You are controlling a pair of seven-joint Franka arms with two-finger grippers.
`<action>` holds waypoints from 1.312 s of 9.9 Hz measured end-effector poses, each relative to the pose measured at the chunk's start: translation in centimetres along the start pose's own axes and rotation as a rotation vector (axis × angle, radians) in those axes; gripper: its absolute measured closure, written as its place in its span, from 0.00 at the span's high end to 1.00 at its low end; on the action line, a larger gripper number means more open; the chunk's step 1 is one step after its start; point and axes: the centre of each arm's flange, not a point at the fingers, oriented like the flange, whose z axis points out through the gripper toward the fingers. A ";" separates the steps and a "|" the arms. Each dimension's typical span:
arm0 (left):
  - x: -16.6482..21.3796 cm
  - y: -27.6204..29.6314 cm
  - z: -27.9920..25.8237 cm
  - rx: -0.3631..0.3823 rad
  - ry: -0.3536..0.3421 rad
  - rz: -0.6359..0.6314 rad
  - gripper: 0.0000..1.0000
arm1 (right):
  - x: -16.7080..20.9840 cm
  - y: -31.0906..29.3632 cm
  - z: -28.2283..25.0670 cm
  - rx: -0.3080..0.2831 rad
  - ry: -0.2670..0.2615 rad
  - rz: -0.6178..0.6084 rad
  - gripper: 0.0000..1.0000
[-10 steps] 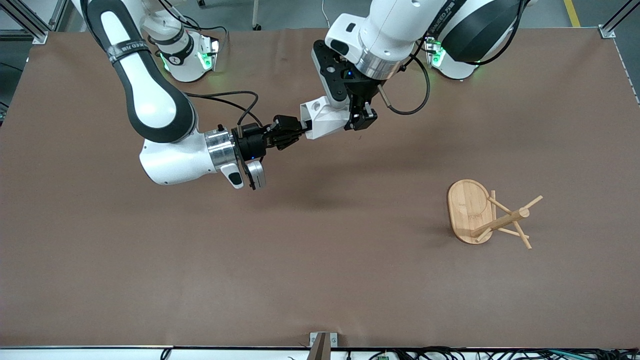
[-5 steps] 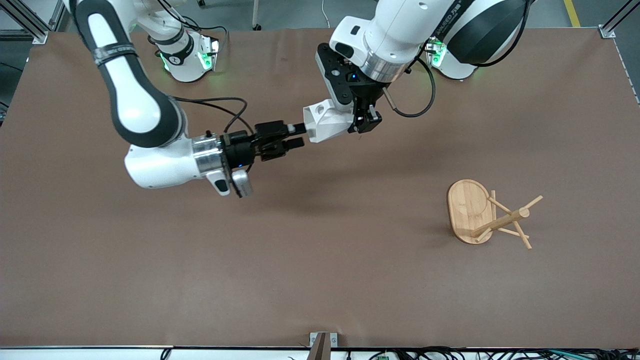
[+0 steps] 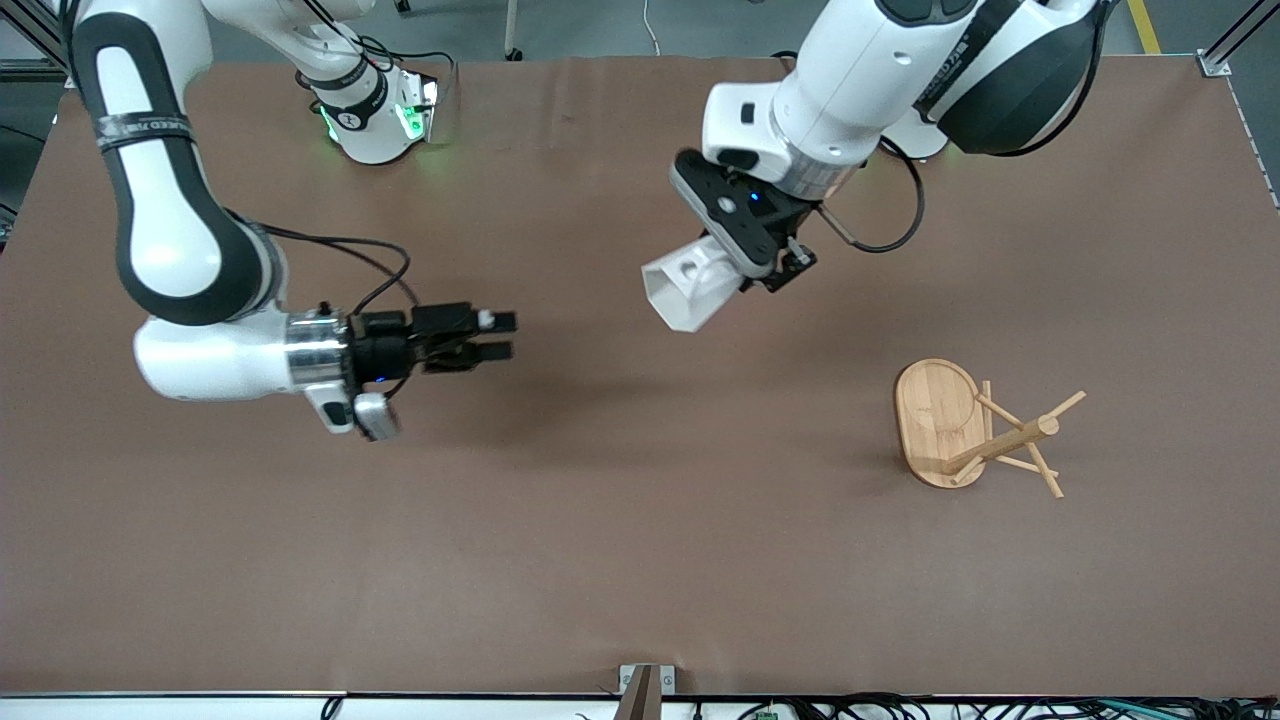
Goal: Hang cup on rack
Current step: 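Carry the mug toward the rack with the left gripper while the right withdraws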
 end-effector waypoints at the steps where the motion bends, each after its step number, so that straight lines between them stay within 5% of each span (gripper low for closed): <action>1: -0.1 -0.4 0.2 0.029 -0.007 -0.094 0.70 | 0.3 1.1 -1.9 -0.067 0.020 -0.008 1.00; 6: -3.1 -8.0 -0.3 0.087 -0.076 -0.319 0.70 | 0.9 3.1 -10.5 -0.389 0.051 -0.028 1.00; 13: -7.5 -16.9 2.2 0.111 -0.136 -0.497 0.70 | 0.5 -4.8 -18.4 -1.055 0.092 -0.055 1.00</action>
